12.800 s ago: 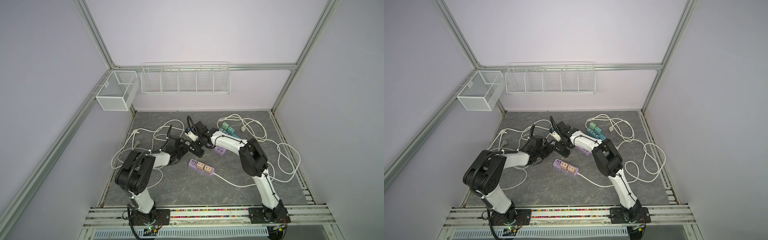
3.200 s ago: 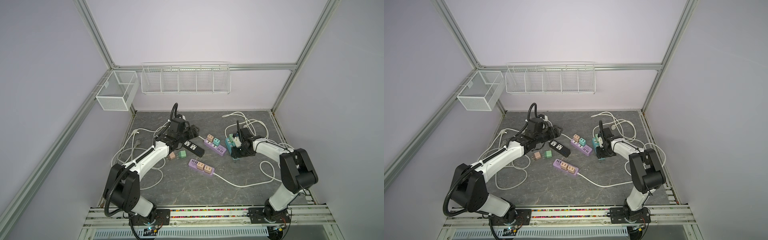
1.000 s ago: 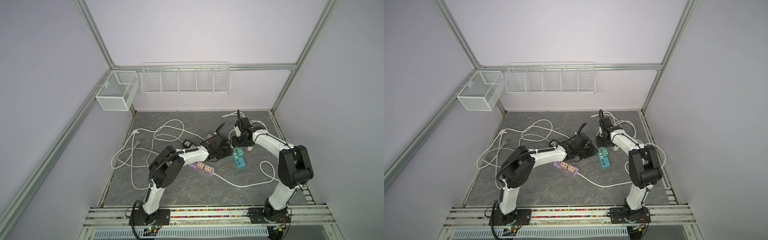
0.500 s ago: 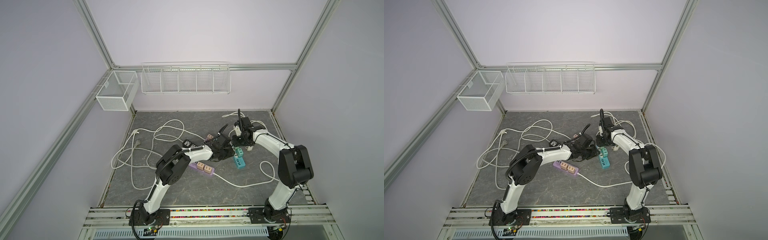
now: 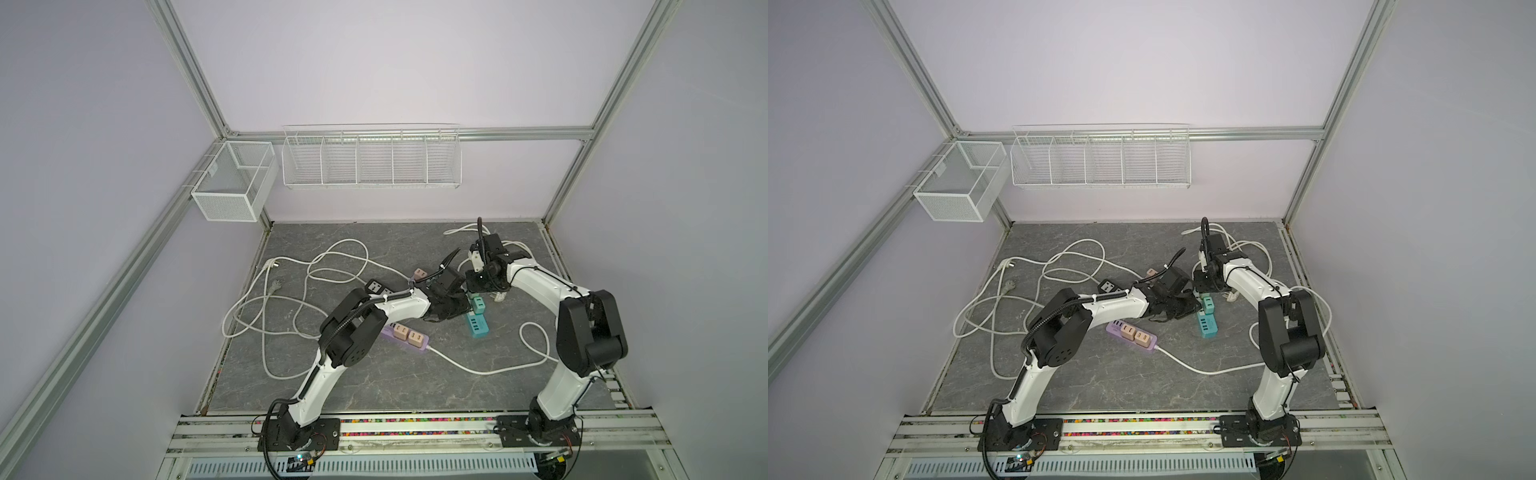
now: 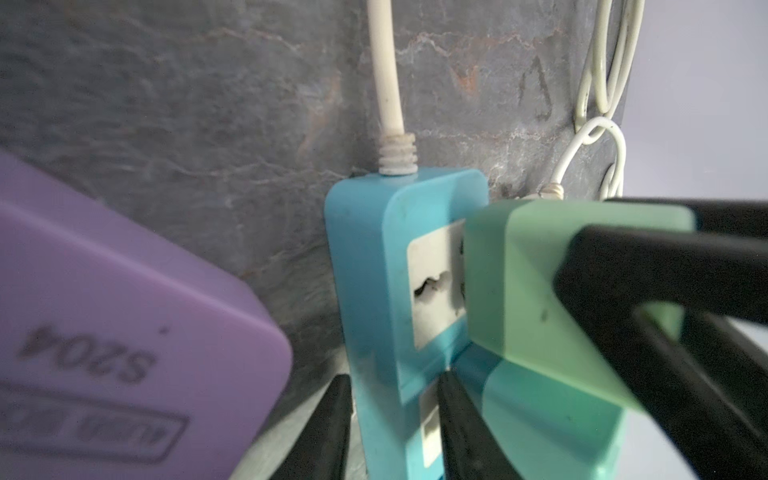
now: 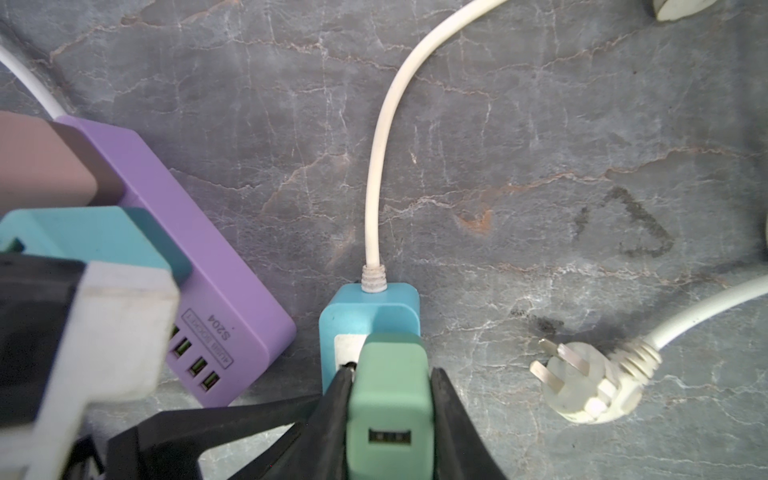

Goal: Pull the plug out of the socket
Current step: 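Hold the teal strip with the left gripper and grip the green adapter with the right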

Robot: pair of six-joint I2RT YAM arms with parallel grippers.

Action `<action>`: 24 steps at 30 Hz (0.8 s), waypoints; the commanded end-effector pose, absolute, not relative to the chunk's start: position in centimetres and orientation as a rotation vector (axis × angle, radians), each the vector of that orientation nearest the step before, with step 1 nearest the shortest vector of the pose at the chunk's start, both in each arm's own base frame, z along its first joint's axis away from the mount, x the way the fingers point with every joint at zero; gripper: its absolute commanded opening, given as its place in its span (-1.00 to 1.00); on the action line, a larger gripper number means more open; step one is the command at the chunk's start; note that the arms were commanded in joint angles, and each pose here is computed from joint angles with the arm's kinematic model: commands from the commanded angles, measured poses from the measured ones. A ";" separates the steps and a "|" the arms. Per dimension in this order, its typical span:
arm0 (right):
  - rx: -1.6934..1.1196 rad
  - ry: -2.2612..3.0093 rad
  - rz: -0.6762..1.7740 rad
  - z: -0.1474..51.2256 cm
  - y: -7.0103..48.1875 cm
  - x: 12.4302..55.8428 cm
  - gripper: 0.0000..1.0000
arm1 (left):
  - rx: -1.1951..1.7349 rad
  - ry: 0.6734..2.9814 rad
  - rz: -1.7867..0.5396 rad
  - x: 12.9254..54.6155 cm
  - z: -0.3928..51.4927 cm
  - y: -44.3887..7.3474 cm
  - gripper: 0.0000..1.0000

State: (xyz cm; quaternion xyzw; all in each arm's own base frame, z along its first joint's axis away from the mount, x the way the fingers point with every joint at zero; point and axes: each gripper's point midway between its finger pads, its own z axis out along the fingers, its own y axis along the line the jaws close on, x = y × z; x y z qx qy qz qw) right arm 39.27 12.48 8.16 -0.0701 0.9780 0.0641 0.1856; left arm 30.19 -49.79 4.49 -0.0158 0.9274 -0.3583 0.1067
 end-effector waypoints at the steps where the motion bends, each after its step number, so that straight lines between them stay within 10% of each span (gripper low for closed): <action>1: -0.210 2.776 0.176 7.6 12.3 38.8 -0.46 | -0.068 2.786 -0.961 29.7 2.2 -49.0 -0.33; 24: -0.216 2.760 0.193 8.8 13.7 39.1 -0.65 | -0.099 2.838 -0.898 28.8 -0.5 -47.4 -0.57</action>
